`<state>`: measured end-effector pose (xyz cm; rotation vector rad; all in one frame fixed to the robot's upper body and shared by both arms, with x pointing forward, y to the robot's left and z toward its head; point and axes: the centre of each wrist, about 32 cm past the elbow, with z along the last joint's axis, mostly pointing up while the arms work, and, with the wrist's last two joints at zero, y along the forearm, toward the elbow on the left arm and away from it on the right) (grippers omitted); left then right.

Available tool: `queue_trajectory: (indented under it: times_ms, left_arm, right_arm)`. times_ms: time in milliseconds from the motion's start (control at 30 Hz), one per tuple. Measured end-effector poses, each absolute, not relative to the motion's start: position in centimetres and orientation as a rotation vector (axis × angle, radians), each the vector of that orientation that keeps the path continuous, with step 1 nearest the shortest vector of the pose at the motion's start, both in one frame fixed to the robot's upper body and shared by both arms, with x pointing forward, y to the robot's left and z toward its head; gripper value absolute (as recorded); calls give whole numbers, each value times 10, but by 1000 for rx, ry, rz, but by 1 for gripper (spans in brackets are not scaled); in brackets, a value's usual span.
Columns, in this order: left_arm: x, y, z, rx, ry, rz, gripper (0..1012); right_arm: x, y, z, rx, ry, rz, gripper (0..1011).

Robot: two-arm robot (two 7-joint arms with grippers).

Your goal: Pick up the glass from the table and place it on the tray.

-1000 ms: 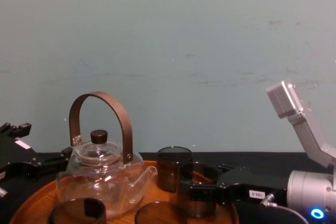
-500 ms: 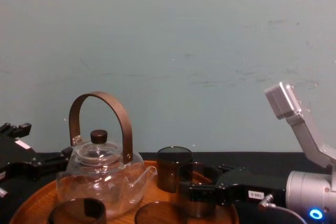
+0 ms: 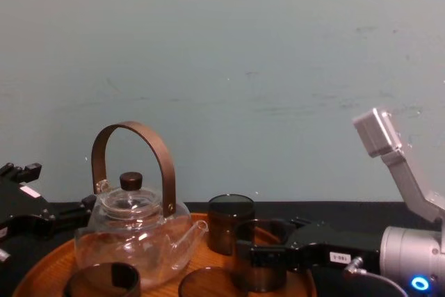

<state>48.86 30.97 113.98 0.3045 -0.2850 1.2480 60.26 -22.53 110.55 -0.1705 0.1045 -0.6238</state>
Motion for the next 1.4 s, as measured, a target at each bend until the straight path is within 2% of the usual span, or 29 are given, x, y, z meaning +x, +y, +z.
queue_trajectory:
  times_ms: [300, 633, 967, 1133, 1400]
  left_arm:
    - [489, 310, 1140, 304, -285, 1248, 1001]
    - [489, 310, 1140, 304, -285, 1248, 1001]
    - [489, 310, 1140, 304, -285, 1248, 1001]
    - [489, 310, 1140, 304, -285, 1248, 1001]
    - [489, 310, 1140, 304, -285, 1248, 1001]
  right_arm:
    - [597, -229, 1113, -135, 100, -609, 1002]
    - [586, -238, 1135, -91, 49, -607, 1002]
    - [560, -262, 1159, -22, -35, -674, 1002]
    - [543, -278, 1161, -11, -54, -724, 1002]
    - [523, -305, 1152, 0, -51, -818, 1002]
